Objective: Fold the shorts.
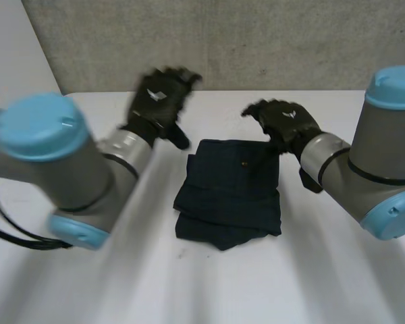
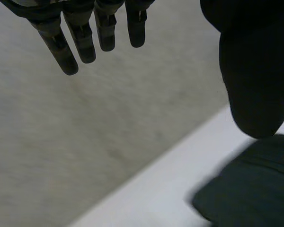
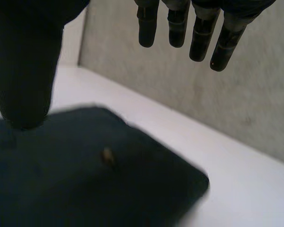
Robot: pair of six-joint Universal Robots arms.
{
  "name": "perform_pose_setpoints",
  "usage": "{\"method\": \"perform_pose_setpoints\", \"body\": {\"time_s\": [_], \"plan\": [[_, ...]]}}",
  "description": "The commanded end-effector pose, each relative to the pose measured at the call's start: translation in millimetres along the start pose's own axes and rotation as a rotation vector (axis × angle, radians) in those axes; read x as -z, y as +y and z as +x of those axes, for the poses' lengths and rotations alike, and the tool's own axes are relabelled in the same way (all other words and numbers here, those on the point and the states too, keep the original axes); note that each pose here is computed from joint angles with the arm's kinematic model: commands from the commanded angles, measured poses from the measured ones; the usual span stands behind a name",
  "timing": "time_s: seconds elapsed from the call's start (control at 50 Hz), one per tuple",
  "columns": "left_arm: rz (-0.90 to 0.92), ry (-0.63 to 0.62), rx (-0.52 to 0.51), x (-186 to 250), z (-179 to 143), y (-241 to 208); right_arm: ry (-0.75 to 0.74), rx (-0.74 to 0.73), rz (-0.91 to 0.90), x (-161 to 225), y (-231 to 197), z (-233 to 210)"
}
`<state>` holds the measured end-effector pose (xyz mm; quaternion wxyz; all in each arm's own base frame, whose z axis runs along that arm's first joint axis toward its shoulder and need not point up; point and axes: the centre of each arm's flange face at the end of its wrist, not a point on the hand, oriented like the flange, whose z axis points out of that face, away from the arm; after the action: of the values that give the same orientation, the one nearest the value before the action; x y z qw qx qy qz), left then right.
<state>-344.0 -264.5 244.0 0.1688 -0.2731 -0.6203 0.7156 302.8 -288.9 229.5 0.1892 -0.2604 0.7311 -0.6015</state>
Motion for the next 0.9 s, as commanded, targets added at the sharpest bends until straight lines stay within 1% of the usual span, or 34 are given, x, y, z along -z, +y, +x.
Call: {"method": "perform_pose_setpoints", "body": {"time_s": [0.02,0.04,0.06,0.12,0.18,0.24,0.34,0.38,0.46,0.54,0.56,0.58,0.62,0.64,0.66,0.72,0.74,0.8,0.9], "plan": [[-0.194,0.108,0.010,-16,35,69,0.028,0.049,-0.144,-16,53,11],[-0.209,0.109,0.010,-18,36,75,0.024,0.046,-0.174,-20,65,11],[-0.247,0.115,0.010,-19,38,87,0.022,0.044,-0.188,-21,71,10],[-0.323,0.124,0.011,-19,40,105,0.020,0.043,-0.228,-26,87,9],[-0.377,0.120,0.012,-18,38,114,0.042,0.050,-0.255,-30,97,9],[-0.432,0.110,0.010,-16,36,122,0.060,0.077,-0.259,-31,98,12],[-0.462,0.099,0.007,-12,33,118,0.076,0.181,-0.243,-29,88,15],[-0.459,0.097,0.006,-12,31,112,0.076,0.196,-0.236,-28,85,15],[-0.427,0.089,0.006,-10,26,85,0.079,0.219,-0.202,-24,70,15],[-0.351,0.070,0.007,-7,17,42,0.109,0.230,-0.114,-15,35,18],[-0.330,0.065,0.006,-6,15,32,0.135,0.233,-0.063,-9,15,20],[-0.292,0.044,0.011,-3,9,11,0.150,0.234,-0.036,-5,4,22],[-0.253,0.005,0.010,2,-3,-9,0.191,0.236,0.017,3,-17,25],[-0.234,-0.023,0.007,4,-11,-20,0.234,0.240,0.069,13,-38,28],[-0.192,-0.093,0.006,9,-29,-41,0.258,0.243,0.094,18,-48,30],[-0.142,-0.208,0.013,20,-59,-71,0.328,0.259,0.151,37,-77,33],[-0.123,-0.256,0.026,30,-71,-87,0.338,0.258,0.152,42,-81,33],[-0.137,-0.274,0.047,45,-81,-104,0.345,0.253,0.133,52,-88,34],[-0.217,-0.243,0.066,59,-83,-102,0.349,0.236,0.079,57,-83,38]]}}
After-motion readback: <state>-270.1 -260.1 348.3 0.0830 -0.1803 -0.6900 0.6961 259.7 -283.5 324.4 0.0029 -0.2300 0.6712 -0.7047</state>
